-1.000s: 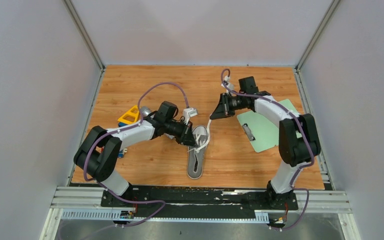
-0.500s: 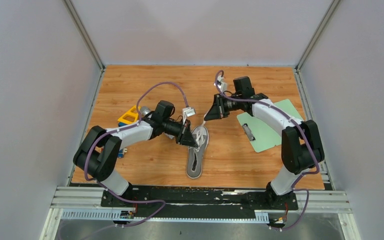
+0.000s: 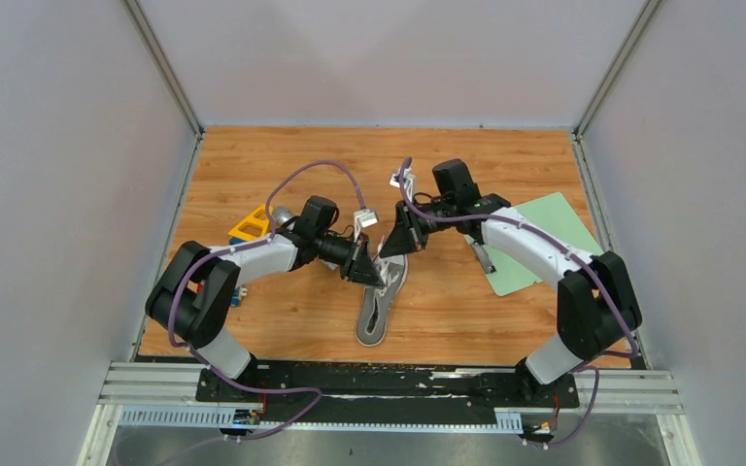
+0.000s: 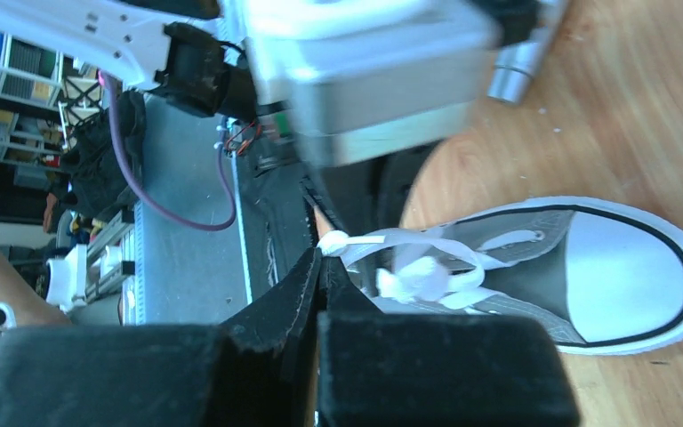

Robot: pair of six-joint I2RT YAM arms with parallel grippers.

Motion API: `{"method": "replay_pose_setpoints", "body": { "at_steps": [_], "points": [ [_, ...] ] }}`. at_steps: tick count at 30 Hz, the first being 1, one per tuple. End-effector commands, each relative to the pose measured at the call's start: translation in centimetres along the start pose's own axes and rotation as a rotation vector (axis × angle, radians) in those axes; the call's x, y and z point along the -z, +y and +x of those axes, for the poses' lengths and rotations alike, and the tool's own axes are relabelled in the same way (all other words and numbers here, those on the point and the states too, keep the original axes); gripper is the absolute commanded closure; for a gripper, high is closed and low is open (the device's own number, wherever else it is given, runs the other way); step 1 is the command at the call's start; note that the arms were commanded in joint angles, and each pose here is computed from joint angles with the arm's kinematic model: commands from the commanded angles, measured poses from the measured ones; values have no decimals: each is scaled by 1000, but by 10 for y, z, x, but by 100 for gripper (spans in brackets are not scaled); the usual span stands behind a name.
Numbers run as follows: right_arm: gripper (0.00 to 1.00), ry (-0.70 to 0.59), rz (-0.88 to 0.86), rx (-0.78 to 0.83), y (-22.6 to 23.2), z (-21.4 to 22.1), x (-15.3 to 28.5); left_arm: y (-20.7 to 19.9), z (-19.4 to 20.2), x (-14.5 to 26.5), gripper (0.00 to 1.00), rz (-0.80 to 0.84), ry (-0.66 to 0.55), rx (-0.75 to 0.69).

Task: Tie the shoes
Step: Wrap the shoelace around the shoelace.

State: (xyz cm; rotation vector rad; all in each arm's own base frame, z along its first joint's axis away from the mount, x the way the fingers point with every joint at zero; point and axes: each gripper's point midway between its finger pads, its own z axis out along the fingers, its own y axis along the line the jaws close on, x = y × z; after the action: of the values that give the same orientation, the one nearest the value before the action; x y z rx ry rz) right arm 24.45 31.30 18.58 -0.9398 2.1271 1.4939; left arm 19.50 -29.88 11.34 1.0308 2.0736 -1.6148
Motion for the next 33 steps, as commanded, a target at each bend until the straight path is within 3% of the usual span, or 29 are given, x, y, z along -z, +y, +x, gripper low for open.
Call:
{"method": "replay_pose_setpoints", "body": {
  "at_steps": [1, 18, 29, 33],
  "points": [
    [100, 2, -99, 122, 35, 6, 9, -3, -15, -1, 100, 37, -13, -31],
    [100, 190, -156, 208, 58, 85, -3, 23, -6, 7, 100, -171, 14, -6],
    [100, 239, -132, 225, 50, 112, -8, 26, -5, 12, 100, -216, 15, -18],
    [100, 242, -129, 227, 49, 114, -9, 19, -5, 10, 95, -171, 15, -29]
  ]
}}
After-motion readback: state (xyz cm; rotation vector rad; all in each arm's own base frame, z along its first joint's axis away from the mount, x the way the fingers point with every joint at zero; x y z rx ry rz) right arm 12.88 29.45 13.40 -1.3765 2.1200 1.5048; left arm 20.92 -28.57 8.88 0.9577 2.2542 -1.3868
